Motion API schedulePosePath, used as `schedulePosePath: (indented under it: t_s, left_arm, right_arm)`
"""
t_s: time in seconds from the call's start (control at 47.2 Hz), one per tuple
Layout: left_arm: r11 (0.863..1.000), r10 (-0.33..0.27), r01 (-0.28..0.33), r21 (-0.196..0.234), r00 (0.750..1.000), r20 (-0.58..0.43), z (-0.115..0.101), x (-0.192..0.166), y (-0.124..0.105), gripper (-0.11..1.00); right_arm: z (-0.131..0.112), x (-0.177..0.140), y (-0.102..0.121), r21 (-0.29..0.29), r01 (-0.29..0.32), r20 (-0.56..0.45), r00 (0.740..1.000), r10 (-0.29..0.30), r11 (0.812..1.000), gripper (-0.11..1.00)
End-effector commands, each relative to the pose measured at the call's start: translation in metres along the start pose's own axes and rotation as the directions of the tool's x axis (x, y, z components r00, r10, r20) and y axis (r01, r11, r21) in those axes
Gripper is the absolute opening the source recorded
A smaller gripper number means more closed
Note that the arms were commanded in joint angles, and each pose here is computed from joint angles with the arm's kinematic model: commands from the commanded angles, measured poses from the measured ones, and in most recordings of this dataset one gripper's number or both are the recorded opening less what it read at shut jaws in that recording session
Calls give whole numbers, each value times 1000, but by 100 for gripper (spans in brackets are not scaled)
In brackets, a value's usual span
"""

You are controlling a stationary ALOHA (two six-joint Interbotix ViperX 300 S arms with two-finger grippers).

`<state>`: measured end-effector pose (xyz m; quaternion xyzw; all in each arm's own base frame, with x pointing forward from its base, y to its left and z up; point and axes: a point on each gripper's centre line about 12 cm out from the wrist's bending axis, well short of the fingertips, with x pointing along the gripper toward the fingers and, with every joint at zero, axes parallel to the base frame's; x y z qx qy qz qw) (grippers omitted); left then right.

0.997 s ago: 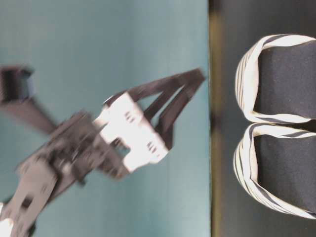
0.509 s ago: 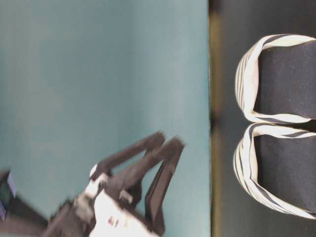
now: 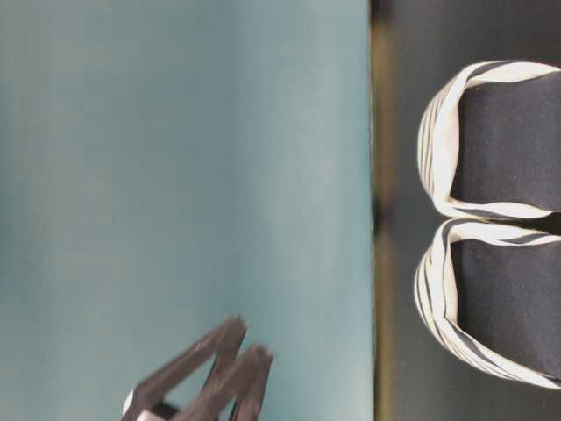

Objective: Arrange the slippers with the left arm.

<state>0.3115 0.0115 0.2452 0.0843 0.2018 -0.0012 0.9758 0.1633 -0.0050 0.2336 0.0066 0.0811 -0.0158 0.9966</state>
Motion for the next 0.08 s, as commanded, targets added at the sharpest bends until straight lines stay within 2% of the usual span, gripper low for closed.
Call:
schedulePosePath:
  t_s: [0.0,0.064]
  left_arm:
    - [1000,4,-4,3,999,54,5,-15,-1,87]
    - [1000,6,-6,2,998,66,3,-24,-1,87]
  right_arm:
    - [4,1,0,7,3,17,1000,-3,1000,0]
    - [4,1,-1,7,4,22,1000,-5,1000,0]
